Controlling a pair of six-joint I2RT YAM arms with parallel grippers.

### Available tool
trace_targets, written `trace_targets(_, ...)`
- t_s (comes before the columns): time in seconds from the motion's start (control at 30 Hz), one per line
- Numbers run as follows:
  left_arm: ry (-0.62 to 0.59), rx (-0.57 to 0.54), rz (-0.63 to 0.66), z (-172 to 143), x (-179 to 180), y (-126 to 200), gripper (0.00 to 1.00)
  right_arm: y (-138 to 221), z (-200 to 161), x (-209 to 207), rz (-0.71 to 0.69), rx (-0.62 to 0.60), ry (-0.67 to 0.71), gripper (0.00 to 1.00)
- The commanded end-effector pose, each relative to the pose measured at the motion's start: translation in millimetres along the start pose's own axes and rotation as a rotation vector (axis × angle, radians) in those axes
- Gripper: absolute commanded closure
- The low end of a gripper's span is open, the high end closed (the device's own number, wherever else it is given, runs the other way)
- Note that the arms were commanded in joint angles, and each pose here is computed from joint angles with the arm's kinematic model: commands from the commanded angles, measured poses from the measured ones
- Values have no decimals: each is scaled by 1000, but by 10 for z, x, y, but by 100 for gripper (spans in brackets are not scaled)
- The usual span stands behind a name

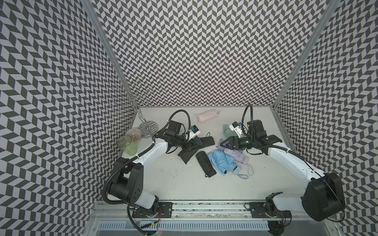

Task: Take umbrellas out of sleeves
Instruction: Pick up the umbrella from the center of the board.

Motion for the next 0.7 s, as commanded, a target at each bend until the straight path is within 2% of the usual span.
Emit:
trace_targets(0.0, -132, -85, -58, 146, -173, 58, 96, -2, 23, 57, 60, 11, 58, 28)
trace_targets(0.13, -188, -125, -109, 103, -311, 95, 96, -39, 11, 33, 77, 38, 52, 28)
trace_targets(0.27, -247, -133, -146, -67, -456, 88, 96, -54, -32, -7, 72, 50, 52, 28)
trace_targets(0.33, -225, -128, -161, -146, -506, 81, 96, -69, -71, -47, 73, 54, 43, 28)
trace_targets(0.43, -109, -142, -172, -232, -489, 73, 98, -133, -163, -116, 73, 76, 32, 28)
trace_targets(0.5, 18, -114, -104, -248, -347, 67, 99, -177, -221, -164, 51, 82, 27, 28)
trace_targets(0.57, 190, -120, -63, -273, -146, 96, 100, -203, -260, -177, 48, 83, 30, 28)
trace_targets(0.67, 467, -130, -67, -318, 130, 131, 100, -238, -295, -189, 46, 82, 13, 28)
Point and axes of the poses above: each gripper's point midway between its finger pads, its own y axis back along the fingers, its own x axis along the line the jaws close on, z = x × y, the point moved 9 cm from there along y, back along the fingers, and after that the axes turned 11 degrees about -y, right-handed, at the moved point
